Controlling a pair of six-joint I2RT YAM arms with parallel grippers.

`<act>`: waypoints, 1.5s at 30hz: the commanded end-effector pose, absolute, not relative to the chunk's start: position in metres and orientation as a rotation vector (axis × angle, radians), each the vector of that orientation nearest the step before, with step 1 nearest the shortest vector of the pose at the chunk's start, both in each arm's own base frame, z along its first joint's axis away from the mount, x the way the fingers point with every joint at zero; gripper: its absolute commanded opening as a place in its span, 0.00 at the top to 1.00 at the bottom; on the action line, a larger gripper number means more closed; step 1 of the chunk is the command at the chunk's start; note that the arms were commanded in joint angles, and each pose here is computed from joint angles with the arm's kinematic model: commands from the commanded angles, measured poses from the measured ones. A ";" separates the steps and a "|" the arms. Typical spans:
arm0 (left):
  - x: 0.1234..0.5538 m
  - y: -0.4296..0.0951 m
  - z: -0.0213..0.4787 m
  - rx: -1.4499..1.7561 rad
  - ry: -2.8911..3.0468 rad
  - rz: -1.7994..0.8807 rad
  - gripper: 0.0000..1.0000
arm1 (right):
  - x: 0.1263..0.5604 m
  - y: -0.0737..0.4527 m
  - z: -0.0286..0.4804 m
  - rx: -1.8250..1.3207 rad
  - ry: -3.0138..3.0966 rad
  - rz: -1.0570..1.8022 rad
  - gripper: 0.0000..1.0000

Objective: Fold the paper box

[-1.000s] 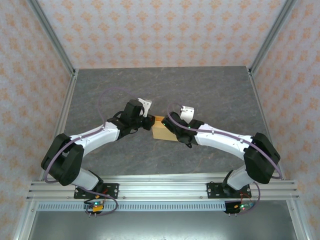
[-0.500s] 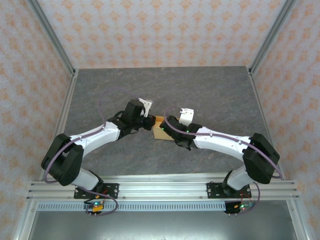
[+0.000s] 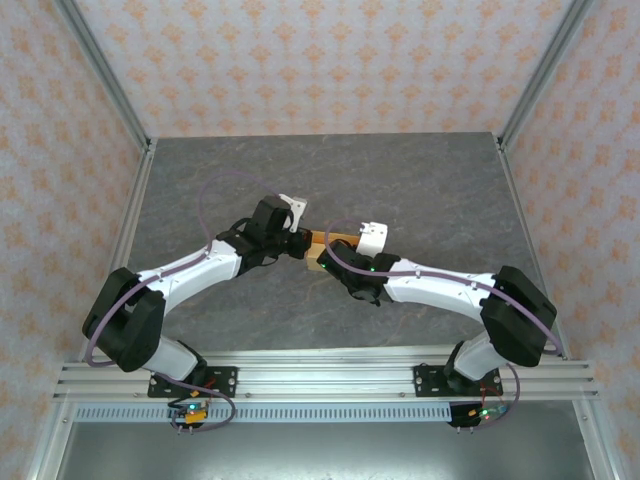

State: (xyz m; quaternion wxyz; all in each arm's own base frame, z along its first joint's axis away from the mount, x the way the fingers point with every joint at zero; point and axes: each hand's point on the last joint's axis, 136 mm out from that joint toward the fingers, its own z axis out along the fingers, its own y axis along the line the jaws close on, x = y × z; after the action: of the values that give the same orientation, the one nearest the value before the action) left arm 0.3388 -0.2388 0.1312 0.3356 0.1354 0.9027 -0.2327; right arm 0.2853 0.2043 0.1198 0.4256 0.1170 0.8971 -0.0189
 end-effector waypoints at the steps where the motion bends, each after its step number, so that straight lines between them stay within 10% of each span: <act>1: 0.341 -0.253 0.162 0.327 2.287 -0.682 1.00 | 0.279 0.191 0.108 0.280 2.254 -0.144 0.76; 45: 0.329 -0.258 0.160 0.234 2.353 -0.517 1.00 | 0.279 0.192 0.100 0.306 2.276 -0.161 0.77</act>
State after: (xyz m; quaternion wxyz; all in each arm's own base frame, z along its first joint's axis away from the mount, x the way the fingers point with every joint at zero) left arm 0.3259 -0.2475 0.1315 0.3296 0.0807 0.9232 -0.1806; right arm 0.2869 0.1971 0.1170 0.4336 0.1300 0.8908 -0.0398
